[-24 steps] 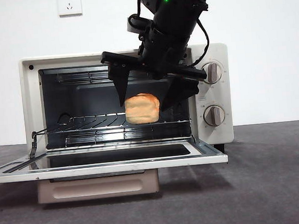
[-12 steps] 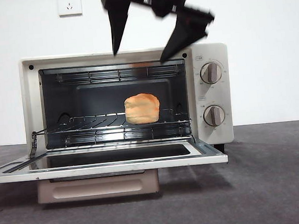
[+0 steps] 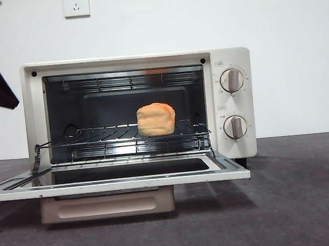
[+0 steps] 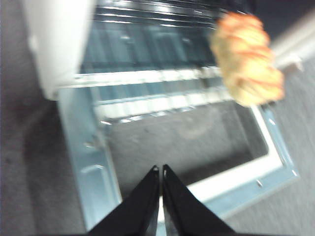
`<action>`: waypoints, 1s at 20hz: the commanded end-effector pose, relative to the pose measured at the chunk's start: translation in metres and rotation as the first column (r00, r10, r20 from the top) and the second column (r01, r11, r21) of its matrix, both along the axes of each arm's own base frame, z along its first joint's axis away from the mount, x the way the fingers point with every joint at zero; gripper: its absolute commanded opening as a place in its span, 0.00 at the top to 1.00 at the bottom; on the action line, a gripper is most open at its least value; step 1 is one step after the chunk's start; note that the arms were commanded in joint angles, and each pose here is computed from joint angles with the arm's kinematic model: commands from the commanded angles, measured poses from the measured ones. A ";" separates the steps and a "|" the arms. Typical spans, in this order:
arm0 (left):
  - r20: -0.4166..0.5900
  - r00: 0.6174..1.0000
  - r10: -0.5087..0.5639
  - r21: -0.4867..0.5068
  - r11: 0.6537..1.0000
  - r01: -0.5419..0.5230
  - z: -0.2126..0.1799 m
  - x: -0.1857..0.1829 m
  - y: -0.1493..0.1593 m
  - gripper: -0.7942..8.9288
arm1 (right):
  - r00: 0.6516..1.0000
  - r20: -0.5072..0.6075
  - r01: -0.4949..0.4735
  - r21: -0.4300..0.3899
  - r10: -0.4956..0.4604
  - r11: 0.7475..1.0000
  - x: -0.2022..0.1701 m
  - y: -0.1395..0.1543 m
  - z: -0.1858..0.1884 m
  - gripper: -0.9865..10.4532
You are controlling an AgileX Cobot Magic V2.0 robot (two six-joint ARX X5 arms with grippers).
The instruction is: The left arm flap open the oven, the right arm pick bread and place it into oven, the left arm flap close the oven
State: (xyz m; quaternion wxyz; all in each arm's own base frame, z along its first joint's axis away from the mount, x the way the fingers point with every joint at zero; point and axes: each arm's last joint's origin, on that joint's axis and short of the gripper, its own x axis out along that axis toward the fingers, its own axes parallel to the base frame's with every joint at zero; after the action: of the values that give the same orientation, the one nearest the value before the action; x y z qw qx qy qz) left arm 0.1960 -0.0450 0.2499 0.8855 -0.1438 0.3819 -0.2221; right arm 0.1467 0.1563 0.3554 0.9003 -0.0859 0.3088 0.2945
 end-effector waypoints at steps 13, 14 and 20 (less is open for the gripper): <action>-0.222 0.971 0.092 0.015 0.996 -0.090 -0.059 0.047 0.043 0.90 | 0.999 0.034 -0.016 0.018 0.016 1.000 -0.026 -0.027 -0.012 0.53; -0.235 0.968 0.092 0.016 0.996 -0.090 -0.064 0.050 0.043 0.90 | 0.999 0.033 -0.015 0.019 0.014 1.000 -0.026 -0.027 -0.012 0.53; -0.333 0.941 0.053 -0.008 0.998 -0.060 -0.091 0.059 0.042 0.90 | 0.999 0.033 -0.013 0.022 0.012 1.000 -0.026 -0.027 -0.011 0.53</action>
State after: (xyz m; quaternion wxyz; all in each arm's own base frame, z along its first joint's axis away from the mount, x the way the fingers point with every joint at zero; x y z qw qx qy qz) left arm 0.2519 -0.0035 0.1600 0.8117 -0.2048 0.5214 -0.1655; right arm 0.1204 0.1271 0.3425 0.9043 -0.0816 0.2943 0.2982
